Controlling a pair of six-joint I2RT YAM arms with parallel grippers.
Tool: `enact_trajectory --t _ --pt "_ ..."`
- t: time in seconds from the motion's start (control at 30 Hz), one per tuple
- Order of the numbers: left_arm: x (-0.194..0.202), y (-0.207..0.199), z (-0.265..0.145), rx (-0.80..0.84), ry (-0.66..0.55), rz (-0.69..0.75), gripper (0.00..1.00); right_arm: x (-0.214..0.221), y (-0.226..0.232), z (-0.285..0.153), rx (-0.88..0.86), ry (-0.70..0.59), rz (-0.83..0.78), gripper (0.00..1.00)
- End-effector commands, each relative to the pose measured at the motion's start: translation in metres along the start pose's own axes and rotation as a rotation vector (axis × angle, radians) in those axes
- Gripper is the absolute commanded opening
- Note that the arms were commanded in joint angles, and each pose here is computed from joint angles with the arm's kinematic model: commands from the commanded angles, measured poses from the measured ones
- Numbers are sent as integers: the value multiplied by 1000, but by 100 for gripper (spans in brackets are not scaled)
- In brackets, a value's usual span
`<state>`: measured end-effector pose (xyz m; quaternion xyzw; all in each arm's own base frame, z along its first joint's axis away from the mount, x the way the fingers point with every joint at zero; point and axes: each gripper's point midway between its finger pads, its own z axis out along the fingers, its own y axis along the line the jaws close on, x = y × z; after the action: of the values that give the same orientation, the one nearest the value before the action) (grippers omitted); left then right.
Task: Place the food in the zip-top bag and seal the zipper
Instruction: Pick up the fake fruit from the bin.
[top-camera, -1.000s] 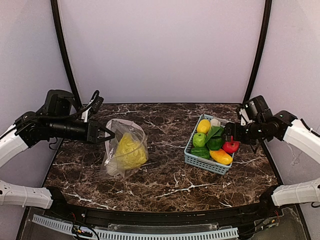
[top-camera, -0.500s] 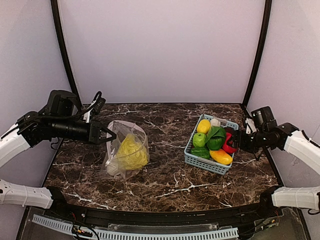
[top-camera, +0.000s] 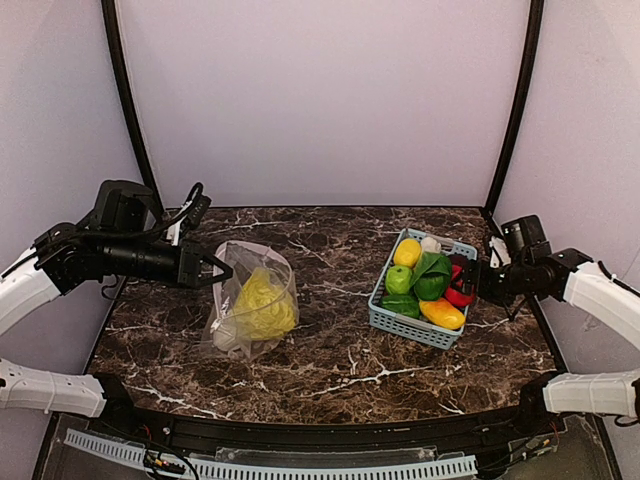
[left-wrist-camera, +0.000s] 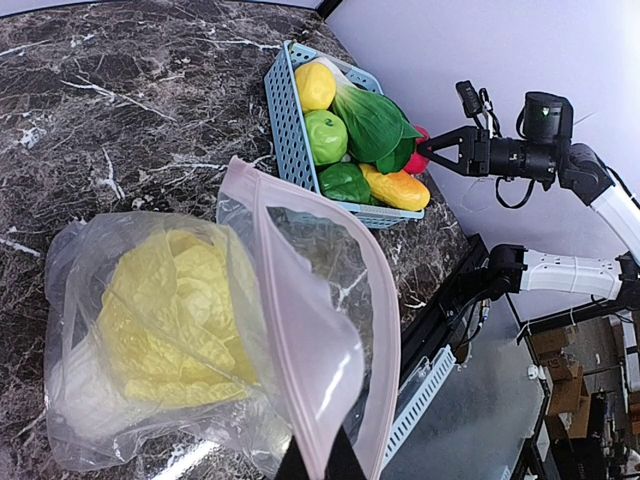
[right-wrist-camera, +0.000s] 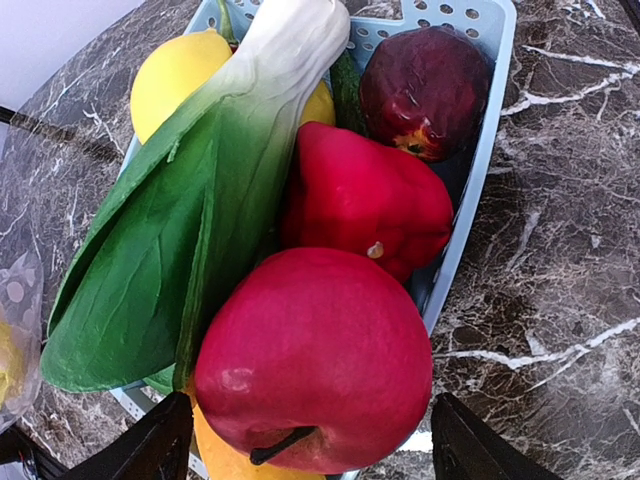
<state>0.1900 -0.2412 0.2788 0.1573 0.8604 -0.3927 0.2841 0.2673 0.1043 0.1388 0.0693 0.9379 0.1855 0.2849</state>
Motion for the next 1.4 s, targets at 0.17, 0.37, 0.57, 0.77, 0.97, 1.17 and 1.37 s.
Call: enact_trajectory --t 0.17,0.37,0.57,0.77,0.97,1.17,1.37 --pt "2 0 -3 7 -3 -3 1 -9 -5 5 22 -38 -9 76" --pt "0 -2 -6 11 -15 -6 1 -6 -7 11 26 -20 -12 74" --pt "2 -2 -6 11 -17 -11 1 -6 -6 16 20 -15 -13 76" --pt "4 -1 -6 12 -13 -15 1 -6 -7 19 24 -10 -12 73" --pt "4 -1 -7 13 -12 -12 1 -14 -1 8 10 -39 -15 69" --pt "5 0 -7 12 -15 -11 1 -22 4 -22 5 -88 -23 67" --pt "7 -1 -6 23 -12 -13 1 -30 17 -54 -36 -139 -50 66"
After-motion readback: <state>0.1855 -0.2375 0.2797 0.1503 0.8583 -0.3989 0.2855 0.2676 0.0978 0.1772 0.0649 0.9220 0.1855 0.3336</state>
